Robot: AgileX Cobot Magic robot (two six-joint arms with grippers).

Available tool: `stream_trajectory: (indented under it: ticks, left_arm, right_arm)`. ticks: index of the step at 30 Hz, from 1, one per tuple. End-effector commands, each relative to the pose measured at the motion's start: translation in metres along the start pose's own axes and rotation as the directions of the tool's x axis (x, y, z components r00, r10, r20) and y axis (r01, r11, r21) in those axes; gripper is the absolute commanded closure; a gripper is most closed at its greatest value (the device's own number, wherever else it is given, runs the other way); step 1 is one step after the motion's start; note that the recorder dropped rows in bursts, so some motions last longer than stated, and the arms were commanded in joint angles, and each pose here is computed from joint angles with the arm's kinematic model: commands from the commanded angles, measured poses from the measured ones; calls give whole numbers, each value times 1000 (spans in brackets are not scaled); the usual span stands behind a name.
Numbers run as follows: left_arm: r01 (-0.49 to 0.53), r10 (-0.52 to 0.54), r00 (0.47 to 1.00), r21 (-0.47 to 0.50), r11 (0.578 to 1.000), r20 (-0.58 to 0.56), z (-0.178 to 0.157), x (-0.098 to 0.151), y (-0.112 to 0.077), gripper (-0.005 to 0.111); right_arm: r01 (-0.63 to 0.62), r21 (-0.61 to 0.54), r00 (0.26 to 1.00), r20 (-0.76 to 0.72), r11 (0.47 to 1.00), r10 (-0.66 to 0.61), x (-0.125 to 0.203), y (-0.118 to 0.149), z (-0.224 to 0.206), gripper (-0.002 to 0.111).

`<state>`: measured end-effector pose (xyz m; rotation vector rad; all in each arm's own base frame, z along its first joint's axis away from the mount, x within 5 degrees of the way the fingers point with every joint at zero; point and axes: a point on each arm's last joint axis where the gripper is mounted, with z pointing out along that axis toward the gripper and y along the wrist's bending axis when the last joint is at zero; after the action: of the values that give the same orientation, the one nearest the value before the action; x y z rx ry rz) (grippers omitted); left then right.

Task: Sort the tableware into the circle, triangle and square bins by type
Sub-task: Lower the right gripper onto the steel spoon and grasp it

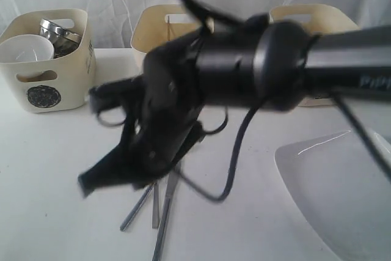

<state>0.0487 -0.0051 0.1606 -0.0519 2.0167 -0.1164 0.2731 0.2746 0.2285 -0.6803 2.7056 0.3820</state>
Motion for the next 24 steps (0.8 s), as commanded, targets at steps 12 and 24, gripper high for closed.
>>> stream_trajectory:
  ticks: [12, 24]
  left_arm:
    - [6, -6, 999, 7, 1000, -32, 0, 4, 0, 107]
    - [6, -6, 999, 7, 1000, -32, 0, 4, 0, 107]
  right_arm:
    - [-179, 28, 984, -5, 983, 180, 7, 3, 37, 55]
    - [-444, 25, 894, 76, 896, 441, -11, -22, 54, 51]
